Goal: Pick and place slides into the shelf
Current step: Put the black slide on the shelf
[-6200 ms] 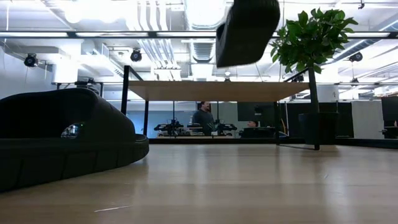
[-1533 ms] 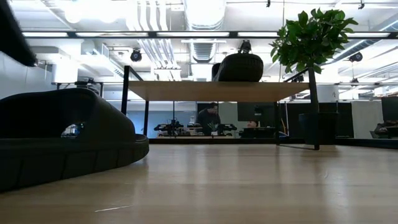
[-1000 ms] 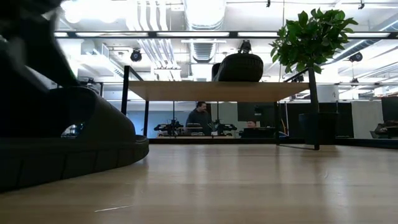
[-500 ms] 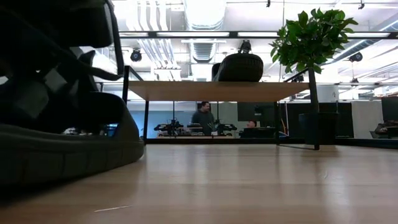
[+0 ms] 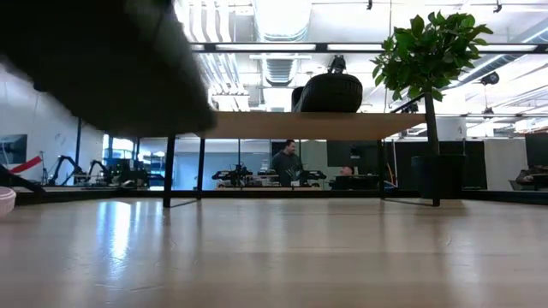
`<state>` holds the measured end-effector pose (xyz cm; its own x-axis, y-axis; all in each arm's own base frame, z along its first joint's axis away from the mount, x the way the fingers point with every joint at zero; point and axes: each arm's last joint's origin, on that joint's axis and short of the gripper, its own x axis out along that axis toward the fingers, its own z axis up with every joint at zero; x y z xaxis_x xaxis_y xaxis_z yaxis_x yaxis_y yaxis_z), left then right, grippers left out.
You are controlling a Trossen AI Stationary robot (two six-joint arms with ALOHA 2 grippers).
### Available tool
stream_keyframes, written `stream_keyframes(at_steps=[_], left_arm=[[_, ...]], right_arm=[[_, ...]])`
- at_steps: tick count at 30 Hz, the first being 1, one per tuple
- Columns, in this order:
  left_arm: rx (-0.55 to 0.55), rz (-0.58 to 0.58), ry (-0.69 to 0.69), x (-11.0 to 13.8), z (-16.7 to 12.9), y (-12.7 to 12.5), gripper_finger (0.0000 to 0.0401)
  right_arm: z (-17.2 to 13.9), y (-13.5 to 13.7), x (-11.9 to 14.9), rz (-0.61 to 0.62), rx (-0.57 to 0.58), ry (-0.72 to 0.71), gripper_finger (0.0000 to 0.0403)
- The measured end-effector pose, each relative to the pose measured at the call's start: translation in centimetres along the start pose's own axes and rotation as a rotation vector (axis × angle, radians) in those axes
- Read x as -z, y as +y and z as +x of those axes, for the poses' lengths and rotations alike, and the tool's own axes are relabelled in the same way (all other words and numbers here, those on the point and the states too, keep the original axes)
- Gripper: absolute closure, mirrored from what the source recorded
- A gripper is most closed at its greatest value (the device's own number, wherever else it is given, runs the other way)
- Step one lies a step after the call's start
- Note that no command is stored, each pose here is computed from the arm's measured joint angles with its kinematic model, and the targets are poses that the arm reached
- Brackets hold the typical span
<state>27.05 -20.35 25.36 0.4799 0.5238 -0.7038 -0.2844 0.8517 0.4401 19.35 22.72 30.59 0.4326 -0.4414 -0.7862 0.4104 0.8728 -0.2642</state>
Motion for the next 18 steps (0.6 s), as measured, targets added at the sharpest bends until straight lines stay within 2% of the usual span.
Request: stream_keyframes(at_steps=[4,8,12,15,18], left_arm=[[-0.008,-0.062,-0.111,-2.4,-2.2,3.7,0.0399],[-0.109,-0.064,-0.182,-5.1,-2.3,7.6,0.0399],[-0.207,-0.038,-0.158,-7.5,-0.6,11.2,0.0399],[-0.303,-0.015,-0.111,-8.5,1.4,13.8,0.0399],[-0.353,-0.005,-0.073,-9.3,3.3,15.9,0.04]], right_arm=[[-0.1,-0.2,-0.3,0.053,0.015,-0.08,0.0204],[-0.4,-0.7,-0.7,0.141,0.023,-0.195,0.0204],[-0.7,-1.4,-1.3,0.216,0.022,-0.275,0.0204],[-0.8,-1.9,-1.8,0.265,0.028,-0.322,0.0204],[-0.6,-2.6,-2.6,0.31,0.041,-0.362,0.0204]])
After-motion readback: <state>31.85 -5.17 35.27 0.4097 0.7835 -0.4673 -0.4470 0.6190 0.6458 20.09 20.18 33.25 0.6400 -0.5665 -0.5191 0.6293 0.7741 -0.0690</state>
